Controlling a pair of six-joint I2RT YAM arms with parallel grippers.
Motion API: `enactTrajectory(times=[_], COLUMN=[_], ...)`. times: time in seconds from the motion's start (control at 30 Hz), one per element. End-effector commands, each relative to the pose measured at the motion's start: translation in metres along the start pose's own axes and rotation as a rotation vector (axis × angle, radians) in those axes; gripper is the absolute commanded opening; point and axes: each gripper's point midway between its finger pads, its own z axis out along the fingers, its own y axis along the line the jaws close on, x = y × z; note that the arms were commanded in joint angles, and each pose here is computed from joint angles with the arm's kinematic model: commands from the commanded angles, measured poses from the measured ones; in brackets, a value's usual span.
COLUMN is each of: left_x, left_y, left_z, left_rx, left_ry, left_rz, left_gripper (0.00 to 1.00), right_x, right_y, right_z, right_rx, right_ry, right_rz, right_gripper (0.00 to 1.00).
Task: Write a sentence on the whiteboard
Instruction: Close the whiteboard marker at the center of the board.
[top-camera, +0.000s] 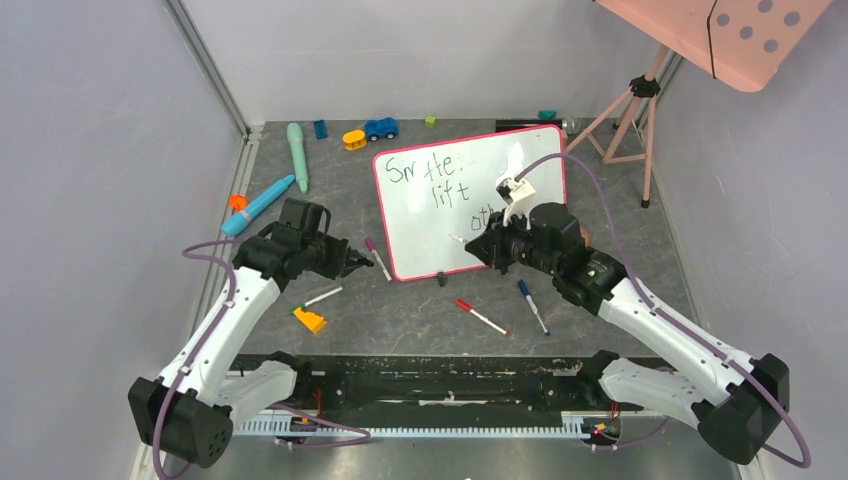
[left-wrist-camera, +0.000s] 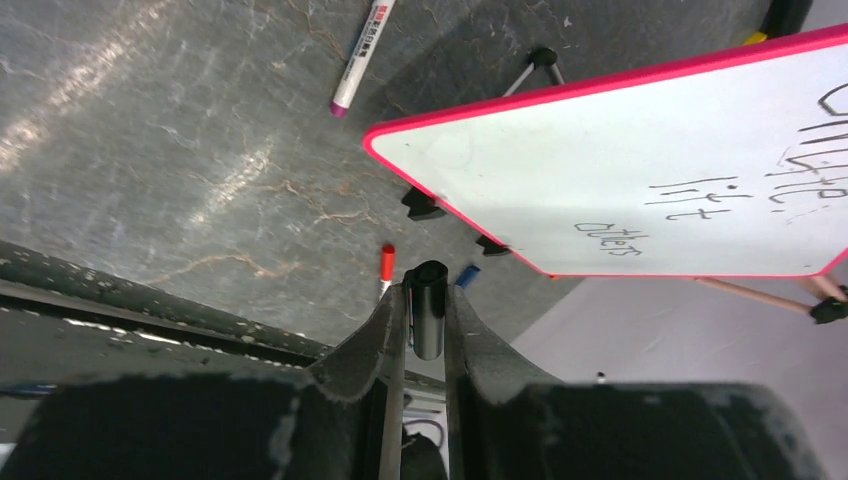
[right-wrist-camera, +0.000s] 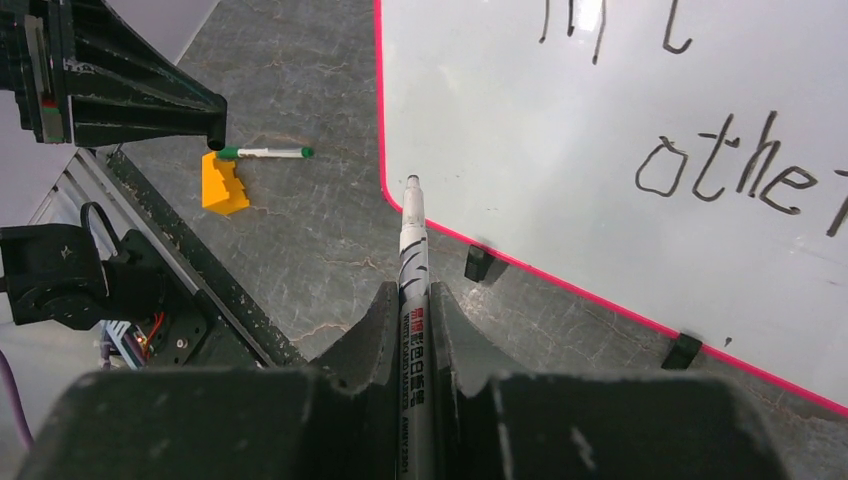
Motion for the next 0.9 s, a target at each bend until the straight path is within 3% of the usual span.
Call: enactTrajectory(times=[0.0,0.1,0.23,0.33,0.57,0.87], left_x=[0.002,0.000,0.014,0.022,0.015,0.022], left_y=[-0.024,-0.035,-0.045,-0.053,-0.053,-0.060], left_z=[-0.016,-0.023,-0.021,-0.022,-0.023,-0.015], left_rx=[0.063,0.101,0.074,0.051,0.032,0.033], left_ry=[0.016,0.014,0.111,0.165,0.124,0.182], left_rz=[-0.177,-0.236,-0.330,-0.320,-0.348,-0.384], left_gripper=[0.02,0.02,0.02,0.02,0.02,0.02], right_x=[-0.018,-0.020,-0.019,-0.020,-0.020,-0.028], right_y=[0.014,0.023,0.036,0.040,0.046,0.080], right_z=[0.005,0.009,0.014,0.018,0.017,0.028], right_rx=[-0.015,-0.022,-0.037,-0.035,-0.054,-0.140], right_ry=[-0.071,-0.068,-0.061,-0.064,-0.074,-0.079], right_rz=[-0.063,-0.104,-0.139,-0.148,-0.134,-0.168], right_gripper=[0.00,0.00,0.00,0.00,0.00,0.00])
